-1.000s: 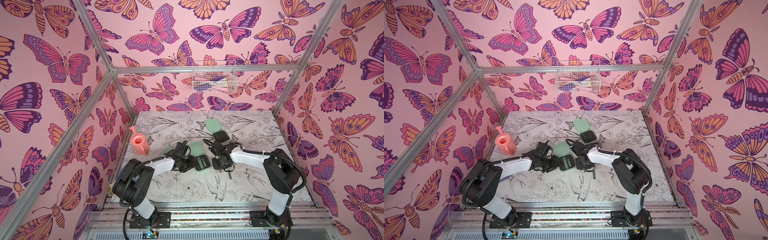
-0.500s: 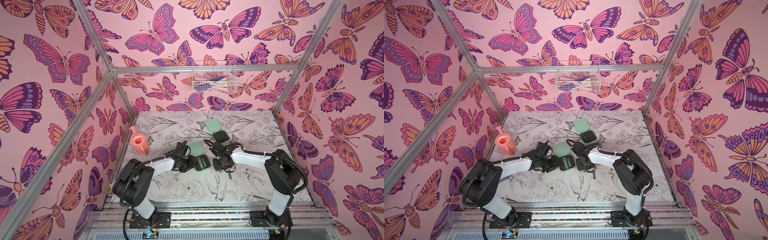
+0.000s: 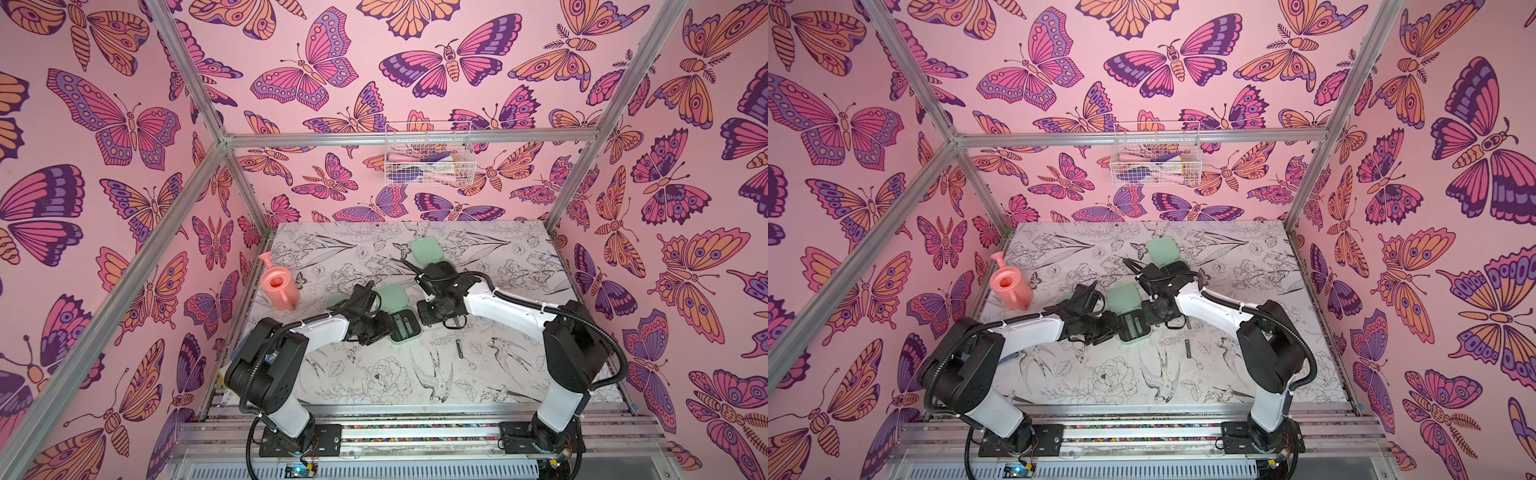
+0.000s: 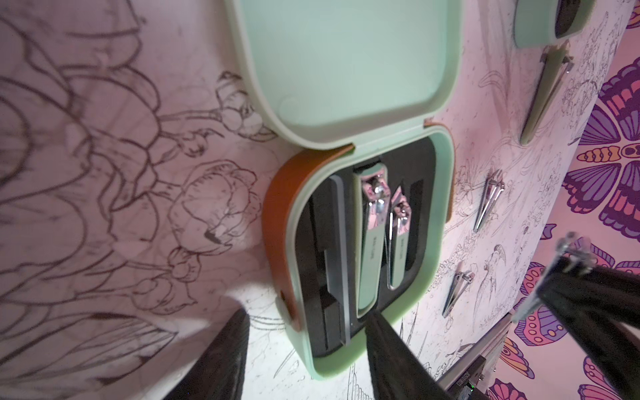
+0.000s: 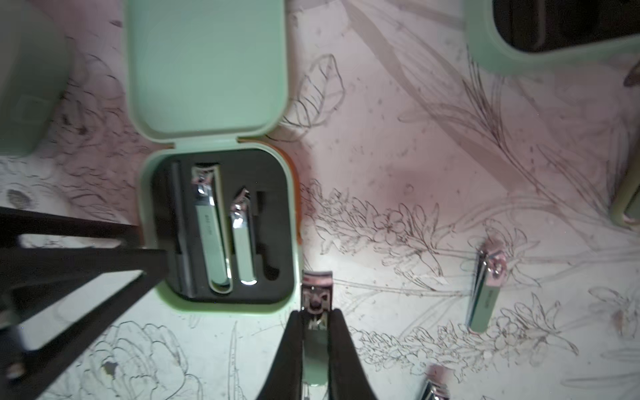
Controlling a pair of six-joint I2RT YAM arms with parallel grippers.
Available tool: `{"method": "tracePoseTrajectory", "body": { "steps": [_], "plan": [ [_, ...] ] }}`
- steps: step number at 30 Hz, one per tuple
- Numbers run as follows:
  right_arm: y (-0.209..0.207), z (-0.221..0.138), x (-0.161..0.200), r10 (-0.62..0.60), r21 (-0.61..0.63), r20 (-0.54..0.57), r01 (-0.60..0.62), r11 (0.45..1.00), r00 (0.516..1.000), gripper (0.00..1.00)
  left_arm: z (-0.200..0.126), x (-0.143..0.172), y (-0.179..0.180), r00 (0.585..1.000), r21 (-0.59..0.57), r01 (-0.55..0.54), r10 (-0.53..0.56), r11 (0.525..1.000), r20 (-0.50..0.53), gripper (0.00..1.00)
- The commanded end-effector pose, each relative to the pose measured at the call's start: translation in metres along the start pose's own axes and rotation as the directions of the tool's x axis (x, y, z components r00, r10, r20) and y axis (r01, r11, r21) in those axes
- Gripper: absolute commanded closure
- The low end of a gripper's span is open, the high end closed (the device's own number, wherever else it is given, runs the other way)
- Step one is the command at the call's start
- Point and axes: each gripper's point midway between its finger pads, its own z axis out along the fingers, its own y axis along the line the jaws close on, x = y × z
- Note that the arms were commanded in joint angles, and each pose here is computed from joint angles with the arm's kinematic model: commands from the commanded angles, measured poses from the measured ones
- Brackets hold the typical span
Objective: Organize nail clipper sets
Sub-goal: Pick up the nail clipper from the center of the board, then place the nail clipper in the storage box.
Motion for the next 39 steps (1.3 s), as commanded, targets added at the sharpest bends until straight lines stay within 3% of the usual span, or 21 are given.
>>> {"method": "tracePoseTrajectory", "body": {
  "steps": [1, 24, 39],
  "plan": [
    [0.016, 0.013, 0.0, -0.093, -0.041, -0.04, 0.091, 0.995, 0.995, 0.97, 0.006, 0.013, 0.019, 0.999, -0.043, 0.019, -0.02, 0.999, -0.041, 0.43],
    [0.032, 0.055, 0.005, -0.17, -0.048, -0.106, 0.166, 0.985, 0.98, 0.97, 0.005, 0.011, 0.022, 0.999, -0.047, 0.027, -0.029, 0.999, -0.038, 0.44],
    [0.026, 0.061, 0.012, -0.106, -0.021, -0.117, 0.104, 0.994, 0.987, 0.97, 0.005, 0.011, 0.022, 0.999, -0.046, 0.029, -0.031, 0.999, -0.039, 0.44]
  ]
}}
